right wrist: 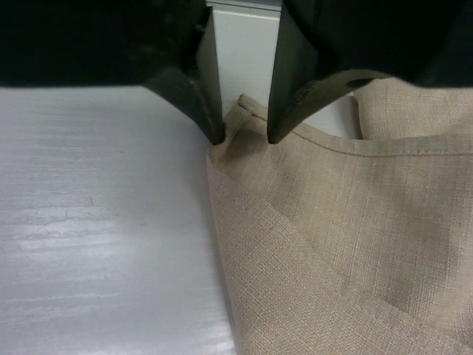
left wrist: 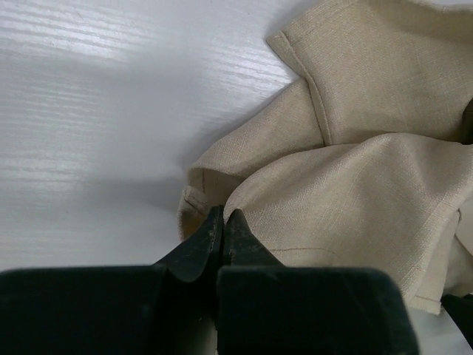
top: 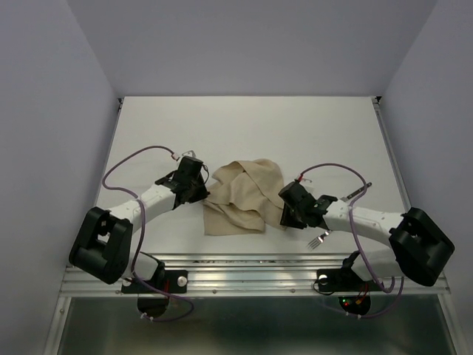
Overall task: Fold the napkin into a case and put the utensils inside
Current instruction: Pick up the crumpled napkin from the center of the board, then flatten out the crumpled napkin at the center of the board.
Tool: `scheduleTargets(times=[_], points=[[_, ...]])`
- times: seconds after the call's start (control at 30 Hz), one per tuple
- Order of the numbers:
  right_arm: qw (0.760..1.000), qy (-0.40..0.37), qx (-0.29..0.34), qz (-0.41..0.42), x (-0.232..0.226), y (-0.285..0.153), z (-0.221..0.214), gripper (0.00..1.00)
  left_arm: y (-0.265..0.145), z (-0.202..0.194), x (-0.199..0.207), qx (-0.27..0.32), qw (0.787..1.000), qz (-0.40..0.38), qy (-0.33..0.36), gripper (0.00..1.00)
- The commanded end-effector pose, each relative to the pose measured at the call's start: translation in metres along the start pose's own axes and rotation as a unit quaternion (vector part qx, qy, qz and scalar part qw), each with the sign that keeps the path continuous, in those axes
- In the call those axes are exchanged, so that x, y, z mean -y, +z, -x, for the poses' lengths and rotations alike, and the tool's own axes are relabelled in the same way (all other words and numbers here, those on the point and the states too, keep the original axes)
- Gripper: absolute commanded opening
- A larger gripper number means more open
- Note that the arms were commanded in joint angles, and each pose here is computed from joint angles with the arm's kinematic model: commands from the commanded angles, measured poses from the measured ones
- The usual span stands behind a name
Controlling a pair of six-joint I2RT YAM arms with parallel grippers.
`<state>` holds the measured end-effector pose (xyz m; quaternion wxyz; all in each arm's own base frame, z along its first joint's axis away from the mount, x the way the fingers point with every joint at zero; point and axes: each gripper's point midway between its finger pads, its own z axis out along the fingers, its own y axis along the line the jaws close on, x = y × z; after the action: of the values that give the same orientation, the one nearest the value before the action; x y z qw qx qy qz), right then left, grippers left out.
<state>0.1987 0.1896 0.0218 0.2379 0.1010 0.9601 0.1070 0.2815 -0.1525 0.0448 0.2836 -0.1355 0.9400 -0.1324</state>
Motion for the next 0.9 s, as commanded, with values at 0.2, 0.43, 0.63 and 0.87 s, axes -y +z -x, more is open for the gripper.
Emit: scheduleTargets(times=[0.2,0.43,0.63,0.87], points=[[0.993,-0.021,0.113,-0.030,-0.024,-0.003,0.065,0.01,-0.051,0.058,0.028,0.068,0.997,-0.021,0.005,0.00],[0.973,-0.025,0.228,-0.018,-0.045,-0.061,0.163,0.01,-0.098,0.124,0.035,0.131,0.991,-0.026,0.009,0.00],[0.946,-0.011,0.323,0.010,-0.055,-0.134,0.260,0.01,-0.147,0.213,0.045,0.218,0.975,-0.033,-0.004,0.00],[0.896,-0.004,0.442,0.050,-0.078,-0.253,0.337,0.01,-0.260,0.308,0.085,0.357,0.930,-0.087,0.000,0.00]])
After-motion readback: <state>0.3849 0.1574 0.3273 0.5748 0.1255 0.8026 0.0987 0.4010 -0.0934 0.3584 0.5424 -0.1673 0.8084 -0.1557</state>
